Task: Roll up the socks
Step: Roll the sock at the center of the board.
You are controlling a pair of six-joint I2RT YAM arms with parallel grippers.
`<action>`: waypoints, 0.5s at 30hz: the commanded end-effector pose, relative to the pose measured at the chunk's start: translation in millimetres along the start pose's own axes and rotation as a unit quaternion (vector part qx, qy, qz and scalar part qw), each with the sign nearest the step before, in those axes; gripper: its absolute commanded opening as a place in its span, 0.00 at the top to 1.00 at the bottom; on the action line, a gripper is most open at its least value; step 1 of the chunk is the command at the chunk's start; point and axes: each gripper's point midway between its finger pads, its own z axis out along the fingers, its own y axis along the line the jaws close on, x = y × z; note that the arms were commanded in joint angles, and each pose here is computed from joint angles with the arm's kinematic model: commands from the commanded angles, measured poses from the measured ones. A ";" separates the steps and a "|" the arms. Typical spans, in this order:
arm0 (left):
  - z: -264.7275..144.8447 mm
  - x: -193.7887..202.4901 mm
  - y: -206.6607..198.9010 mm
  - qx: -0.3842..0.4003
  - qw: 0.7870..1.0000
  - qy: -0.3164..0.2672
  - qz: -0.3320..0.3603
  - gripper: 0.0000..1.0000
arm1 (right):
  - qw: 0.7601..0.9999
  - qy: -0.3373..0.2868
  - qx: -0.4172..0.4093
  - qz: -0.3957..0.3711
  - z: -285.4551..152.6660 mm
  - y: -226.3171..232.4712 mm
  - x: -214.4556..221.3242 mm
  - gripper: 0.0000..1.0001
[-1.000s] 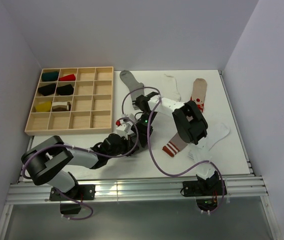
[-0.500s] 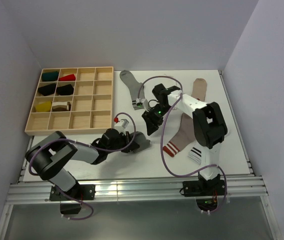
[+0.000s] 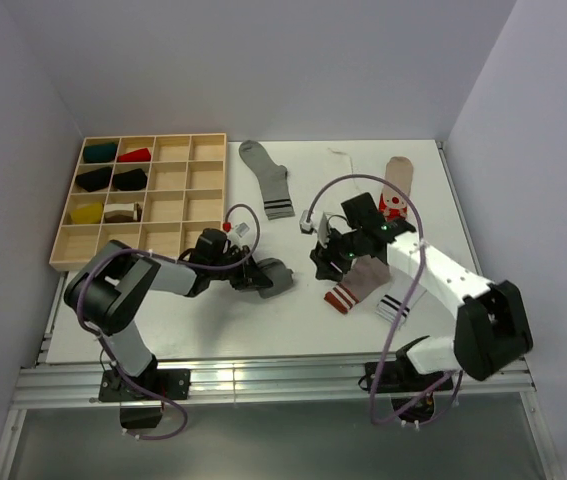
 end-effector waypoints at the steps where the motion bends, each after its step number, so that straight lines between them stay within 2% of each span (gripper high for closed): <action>1: 1.0 24.1 13.5 -0.018 0.996 0.073 -0.052 1.00 | 0.992 -0.051 0.072 -0.091 -9.8 -7.8 -23.8 0.41; 8: 5.1 46.0 19.9 -0.013 0.985 0.139 -0.101 1.00 | 0.968 -0.047 0.131 -0.210 13.4 25.9 -5.6 0.39; 15: 1.7 61.8 20.7 -0.003 0.977 0.172 -0.129 1.00 | 0.941 -0.040 0.153 -0.300 39.3 46.8 3.6 0.39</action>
